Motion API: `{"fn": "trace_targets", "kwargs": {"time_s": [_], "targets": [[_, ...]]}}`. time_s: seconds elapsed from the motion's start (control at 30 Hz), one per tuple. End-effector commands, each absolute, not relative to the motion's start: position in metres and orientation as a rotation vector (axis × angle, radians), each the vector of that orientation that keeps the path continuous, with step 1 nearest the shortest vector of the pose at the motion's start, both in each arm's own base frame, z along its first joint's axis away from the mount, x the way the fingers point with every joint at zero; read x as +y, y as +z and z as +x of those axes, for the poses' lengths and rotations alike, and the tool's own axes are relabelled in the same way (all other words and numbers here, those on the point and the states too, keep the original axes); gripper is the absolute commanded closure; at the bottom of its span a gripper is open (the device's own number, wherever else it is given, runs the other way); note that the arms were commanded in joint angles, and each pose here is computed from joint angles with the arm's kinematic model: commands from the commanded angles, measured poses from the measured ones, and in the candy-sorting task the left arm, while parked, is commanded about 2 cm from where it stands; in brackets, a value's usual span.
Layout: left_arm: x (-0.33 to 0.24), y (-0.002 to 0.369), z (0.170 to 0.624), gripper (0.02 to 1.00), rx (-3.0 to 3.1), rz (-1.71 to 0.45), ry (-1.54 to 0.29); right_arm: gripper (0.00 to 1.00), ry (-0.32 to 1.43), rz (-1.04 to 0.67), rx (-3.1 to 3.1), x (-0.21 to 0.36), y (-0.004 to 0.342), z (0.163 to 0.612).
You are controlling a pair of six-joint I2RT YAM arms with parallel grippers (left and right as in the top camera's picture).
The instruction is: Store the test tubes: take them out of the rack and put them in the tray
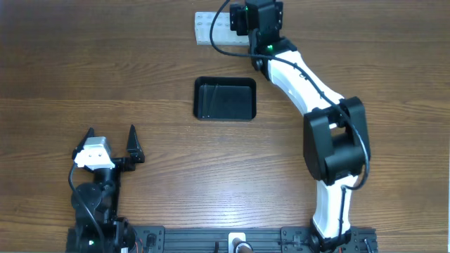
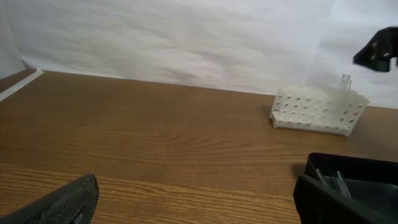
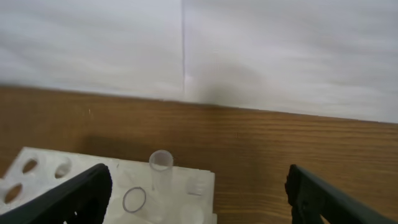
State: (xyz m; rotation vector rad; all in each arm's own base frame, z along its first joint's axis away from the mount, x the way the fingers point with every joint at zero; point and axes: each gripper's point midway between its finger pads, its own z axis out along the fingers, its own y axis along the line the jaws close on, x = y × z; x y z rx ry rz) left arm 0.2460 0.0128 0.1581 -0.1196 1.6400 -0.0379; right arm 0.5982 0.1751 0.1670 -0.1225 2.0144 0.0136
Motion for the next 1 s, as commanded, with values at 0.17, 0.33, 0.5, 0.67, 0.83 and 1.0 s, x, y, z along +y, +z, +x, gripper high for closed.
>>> {"fn": "trace_targets", "kwargs": {"time_s": [0.17, 0.33, 0.5, 0.67, 0.83, 1.0], "targets": [[0.012, 0.156, 0.246, 0.020, 1.646, -0.105, -0.037, 0.121, 0.027, -0.208, 2.003, 0.209, 0.162, 0.623], [0.012, 0.156, 0.246, 0.020, 1.646, -0.105, -0.037, 0.156, -0.006, -0.147, 2.011, 0.218, 0.155, 0.628], [0.012, 0.156, 0.246, 0.020, 1.646, -0.105, -0.037, 0.169, 0.031, -0.046, 2.030, 0.221, 0.149, 0.625], [0.012, 0.156, 0.246, 0.020, 1.646, -0.105, -0.037, 0.213, 0.053, 0.049, 2.074, 0.215, 0.139, 0.620], [0.012, 0.156, 0.246, 0.020, 1.646, -0.105, -0.037, 0.224, 0.016, 0.068, 2.085, 0.207, 0.136, 0.619], [0.012, 0.156, 0.246, 0.020, 1.646, -0.105, -0.037, 0.266, -0.005, 0.082, 2.124, 0.202, 0.128, 0.615]]}}
